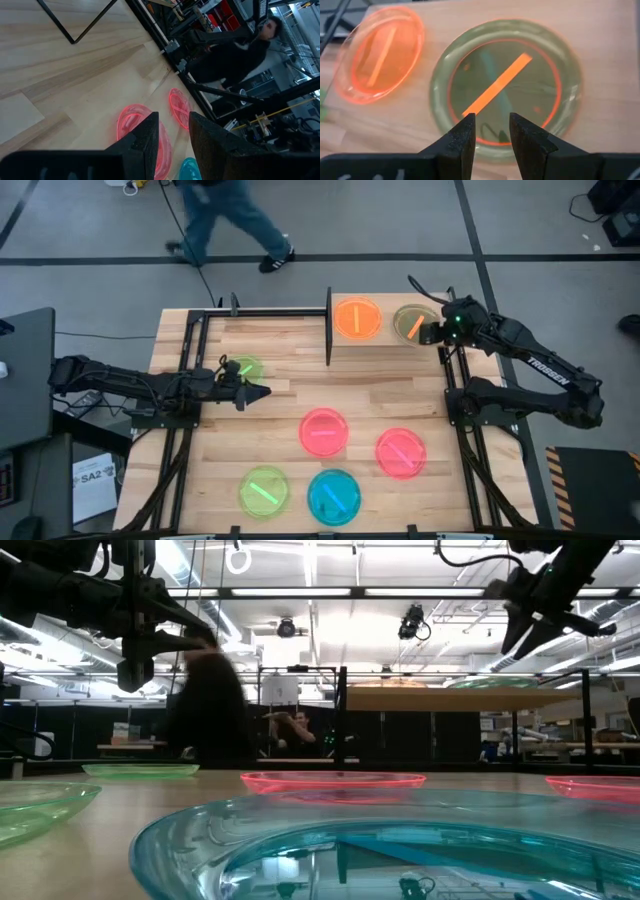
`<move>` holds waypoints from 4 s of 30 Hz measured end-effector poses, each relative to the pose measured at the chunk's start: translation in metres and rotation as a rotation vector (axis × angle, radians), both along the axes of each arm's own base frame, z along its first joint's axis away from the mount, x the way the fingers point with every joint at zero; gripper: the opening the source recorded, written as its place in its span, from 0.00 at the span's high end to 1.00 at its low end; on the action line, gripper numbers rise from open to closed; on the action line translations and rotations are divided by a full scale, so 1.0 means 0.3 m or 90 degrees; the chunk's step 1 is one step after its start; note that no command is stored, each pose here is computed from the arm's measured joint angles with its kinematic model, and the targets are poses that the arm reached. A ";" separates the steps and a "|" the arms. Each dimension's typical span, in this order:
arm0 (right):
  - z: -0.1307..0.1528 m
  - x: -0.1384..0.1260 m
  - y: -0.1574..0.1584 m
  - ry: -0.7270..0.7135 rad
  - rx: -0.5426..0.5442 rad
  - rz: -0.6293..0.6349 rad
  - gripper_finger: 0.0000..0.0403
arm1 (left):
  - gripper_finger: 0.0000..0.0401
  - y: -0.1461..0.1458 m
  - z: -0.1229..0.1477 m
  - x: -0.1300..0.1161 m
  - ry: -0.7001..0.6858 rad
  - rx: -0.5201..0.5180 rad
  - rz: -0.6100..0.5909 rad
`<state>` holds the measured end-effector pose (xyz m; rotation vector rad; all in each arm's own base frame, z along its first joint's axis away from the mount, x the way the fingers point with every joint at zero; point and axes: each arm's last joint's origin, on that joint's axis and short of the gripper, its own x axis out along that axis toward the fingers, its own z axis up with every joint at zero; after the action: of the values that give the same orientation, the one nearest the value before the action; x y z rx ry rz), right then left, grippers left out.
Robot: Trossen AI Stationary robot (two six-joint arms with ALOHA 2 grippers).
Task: Place and stack plates onto a shelf
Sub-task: Stack the top green plate on top of the orange plate on the shelf
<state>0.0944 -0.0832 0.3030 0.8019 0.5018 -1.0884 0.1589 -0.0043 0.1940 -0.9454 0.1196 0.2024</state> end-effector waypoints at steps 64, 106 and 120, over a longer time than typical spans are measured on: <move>-0.129 0.647 0.244 -0.245 -0.025 0.461 0.69 | 0.72 0.017 0.052 -0.059 0.441 0.515 -0.158; -0.138 0.690 0.243 -0.290 -0.041 0.465 0.69 | 0.72 0.018 -0.176 0.025 0.742 0.490 -0.207; -0.138 0.690 0.243 -0.291 -0.041 0.465 0.69 | 0.72 0.020 -0.216 0.046 0.779 0.502 -0.203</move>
<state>0.3013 -0.0102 0.2617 0.6963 0.3220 -0.2303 0.1726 0.0016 0.1292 0.0981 1.2143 0.4659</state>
